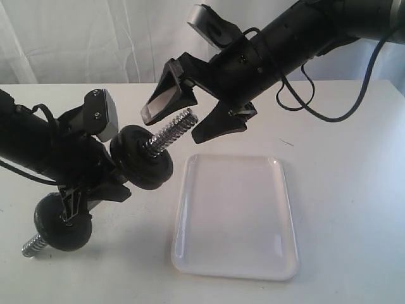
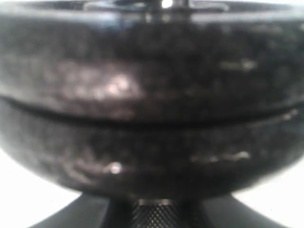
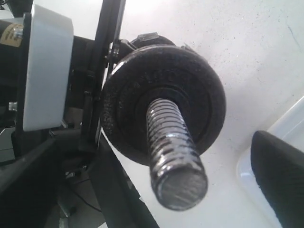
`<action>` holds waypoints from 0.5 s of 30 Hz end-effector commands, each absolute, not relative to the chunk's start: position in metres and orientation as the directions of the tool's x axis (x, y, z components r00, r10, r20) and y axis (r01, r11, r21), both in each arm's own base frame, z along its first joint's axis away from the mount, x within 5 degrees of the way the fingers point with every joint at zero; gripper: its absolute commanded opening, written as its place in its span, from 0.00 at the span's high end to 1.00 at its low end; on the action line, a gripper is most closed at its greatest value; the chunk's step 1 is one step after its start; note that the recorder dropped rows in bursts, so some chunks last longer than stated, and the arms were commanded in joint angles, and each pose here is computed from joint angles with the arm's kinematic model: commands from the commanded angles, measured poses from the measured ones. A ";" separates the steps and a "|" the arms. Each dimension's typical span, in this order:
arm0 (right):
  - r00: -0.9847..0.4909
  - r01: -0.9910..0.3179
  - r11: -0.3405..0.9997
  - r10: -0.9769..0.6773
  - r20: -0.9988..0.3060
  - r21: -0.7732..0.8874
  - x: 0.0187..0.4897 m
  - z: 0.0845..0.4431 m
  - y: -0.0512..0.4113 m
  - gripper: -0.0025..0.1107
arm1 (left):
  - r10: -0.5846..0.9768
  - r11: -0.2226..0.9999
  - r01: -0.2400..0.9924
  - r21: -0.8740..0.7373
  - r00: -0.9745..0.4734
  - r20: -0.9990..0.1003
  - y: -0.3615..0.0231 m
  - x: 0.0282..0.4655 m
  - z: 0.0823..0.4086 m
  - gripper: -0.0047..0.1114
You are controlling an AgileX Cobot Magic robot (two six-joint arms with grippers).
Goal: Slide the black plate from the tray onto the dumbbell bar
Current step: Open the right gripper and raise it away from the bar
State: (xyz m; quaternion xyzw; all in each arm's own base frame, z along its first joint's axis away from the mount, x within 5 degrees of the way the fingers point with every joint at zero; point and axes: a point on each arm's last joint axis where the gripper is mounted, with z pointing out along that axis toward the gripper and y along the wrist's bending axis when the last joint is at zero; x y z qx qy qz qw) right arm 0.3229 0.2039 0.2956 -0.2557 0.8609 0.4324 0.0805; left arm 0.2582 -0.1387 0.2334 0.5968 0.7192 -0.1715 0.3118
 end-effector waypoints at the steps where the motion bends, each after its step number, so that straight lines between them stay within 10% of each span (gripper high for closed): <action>1: -0.838 -0.539 0.479 -0.388 -0.384 0.693 0.320 0.299 0.203 0.05 | 0.557 0.351 0.934 0.058 -0.159 -0.815 -0.148 0.258 0.272 0.96; 15: -0.766 -0.632 0.614 -0.405 -0.499 0.472 0.338 0.340 0.169 0.05 | 0.561 0.374 0.924 0.077 -0.159 -0.812 -0.147 0.261 0.271 0.96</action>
